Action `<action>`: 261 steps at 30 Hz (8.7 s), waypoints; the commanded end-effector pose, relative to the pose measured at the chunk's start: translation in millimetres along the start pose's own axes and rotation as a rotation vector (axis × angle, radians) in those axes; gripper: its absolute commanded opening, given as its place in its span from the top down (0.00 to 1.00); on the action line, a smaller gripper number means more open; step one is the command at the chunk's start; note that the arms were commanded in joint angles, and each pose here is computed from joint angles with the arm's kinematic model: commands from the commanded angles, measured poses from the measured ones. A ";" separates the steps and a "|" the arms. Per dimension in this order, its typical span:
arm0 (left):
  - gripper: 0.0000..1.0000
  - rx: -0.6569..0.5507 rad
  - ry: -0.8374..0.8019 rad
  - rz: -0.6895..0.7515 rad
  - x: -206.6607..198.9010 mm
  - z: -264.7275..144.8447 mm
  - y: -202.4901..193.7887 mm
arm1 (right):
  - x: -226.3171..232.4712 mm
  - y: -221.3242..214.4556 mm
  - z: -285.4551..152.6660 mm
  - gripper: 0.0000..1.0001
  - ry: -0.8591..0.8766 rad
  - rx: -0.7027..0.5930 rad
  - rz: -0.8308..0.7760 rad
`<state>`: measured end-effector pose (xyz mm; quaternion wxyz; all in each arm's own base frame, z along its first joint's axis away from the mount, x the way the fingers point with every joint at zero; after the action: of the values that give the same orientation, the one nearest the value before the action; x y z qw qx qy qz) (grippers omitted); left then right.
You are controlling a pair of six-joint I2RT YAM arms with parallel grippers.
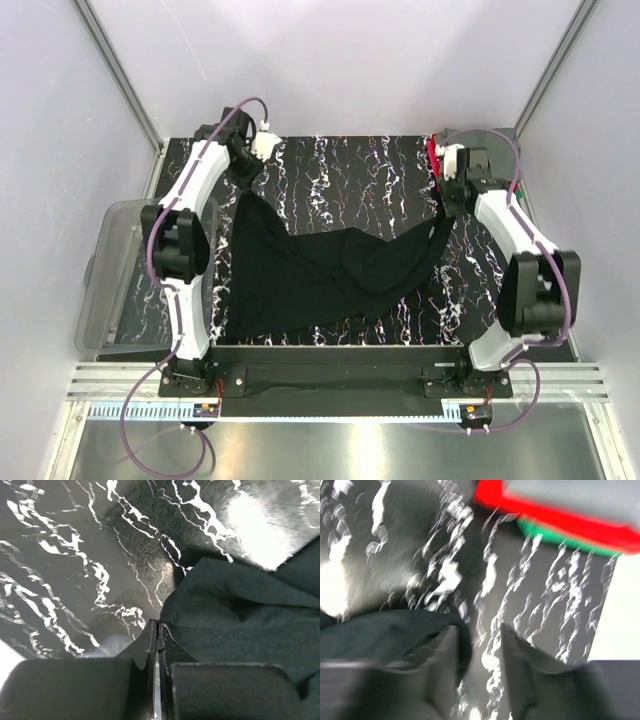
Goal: Fold and stack the t-shirts
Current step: Flatten the tshirt out
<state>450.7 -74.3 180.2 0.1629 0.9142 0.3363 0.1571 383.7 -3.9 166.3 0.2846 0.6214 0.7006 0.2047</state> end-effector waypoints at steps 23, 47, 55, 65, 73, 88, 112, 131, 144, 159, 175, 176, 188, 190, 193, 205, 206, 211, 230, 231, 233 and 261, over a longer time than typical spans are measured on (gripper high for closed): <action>1.00 -0.074 0.077 0.037 -14.5 -33.0 22.8 | 165.4 -118.8 -81.5 0.45 0.777 -0.587 -1.293; 1.00 -0.078 0.097 0.041 -14.5 -39.4 24.8 | 179.0 -2.4 -58.6 0.99 0.448 -0.681 -1.169; 1.00 -0.076 0.088 0.048 -16.8 -35.8 26.4 | 148.6 98.7 -16.3 0.97 0.197 -0.660 -0.961; 1.00 -0.071 0.091 0.065 -20.6 -33.5 30.4 | 106.0 150.5 73.8 0.98 0.025 -0.537 -0.709; 1.00 -0.057 0.095 0.082 -23.6 -31.1 30.9 | 42.7 198.2 86.9 0.69 -0.188 -0.505 -0.560; 1.00 -0.048 0.095 0.116 -32.9 -29.7 35.3 | 50.5 99.0 36.4 0.37 0.095 -0.337 -0.453; 1.00 -0.026 0.082 0.145 -40.9 -21.5 37.2 | 85.5 45.1 127.4 0.49 0.367 0.058 -0.411; 1.00 -0.146 0.291 0.157 0.7 -85.5 63.4 | 67.0 165.9 -14.5 0.78 0.355 -0.321 -0.387; 1.00 -0.115 0.241 0.144 -12.3 -74.0 52.1 | 71.7 40.6 68.0 0.46 0.647 0.194 -0.316; 1.00 -0.109 0.234 0.151 -14.5 -66.4 55.9 | 85.4 25.4 66.9 0.41 0.797 0.322 -0.311; 1.00 -0.095 0.233 0.160 -17.7 -62.2 56.3 | 86.7 18.8 88.7 0.46 0.805 0.388 -0.317; 1.00 -0.096 0.234 0.162 -17.5 -62.5 56.6 | 86.5 17.8 88.3 0.48 0.805 0.394 -0.317; 1.00 -0.107 0.227 0.162 -18.5 -59.2 62.6 | 89.5 -8.3 79.9 0.60 0.845 0.506 -0.335; 1.00 -0.107 0.227 0.164 -19.0 -59.1 63.0 | 89.1 -9.3 80.4 0.68 0.841 0.511 -0.334; 1.00 -0.109 0.224 0.162 -19.5 -59.0 63.2 | 88.7 -9.3 82.8 0.70 0.822 0.510 -0.339; 1.00 -0.112 0.230 0.164 -19.5 -60.6 65.0 | 88.0 -16.6 93.0 0.92 0.733 0.496 -0.377; 1.00 -0.115 0.229 0.162 -19.6 -60.6 65.4 | 86.6 -9.6 82.9 0.98 0.725 0.468 -0.385; 1.00 -0.116 0.217 0.161 -20.8 -57.1 66.0 | 78.4 -7.3 39.5 1.00 0.690 0.394 -0.435; 1.00 -0.151 0.220 0.161 -13.3 -52.8 80.5 | 56.4 -67.6 -62.5 0.63 0.643 0.432 -0.571; 1.00 -0.151 0.221 0.161 -13.5 -53.2 80.3 | 53.2 -50.3 -54.3 0.63 0.614 0.382 -0.544; 1.00 -0.141 0.221 0.158 -14.3 -53.0 77.5 | 45.7 -13.0 -33.1 0.62 0.556 0.308 -0.496; 1.00 -0.095 0.250 0.176 -13.6 -55.0 67.0 | 83.1 17.6 82.3 0.14 0.780 0.450 -0.226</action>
<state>455.1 -121.8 228.6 0.1369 0.9158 0.2714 0.2624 457.0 79.3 94.6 -0.1209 0.4602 0.8406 0.2587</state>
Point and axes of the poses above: each gripper's point midway between its finger pads, its own z axis out along the fingers, its own x axis along the line the jaws close on, y = z × x, the point moved 4 cm from there along -z, back along the fingers, and after that the axes turned 9 degrees about z, right-handed, at the moved point
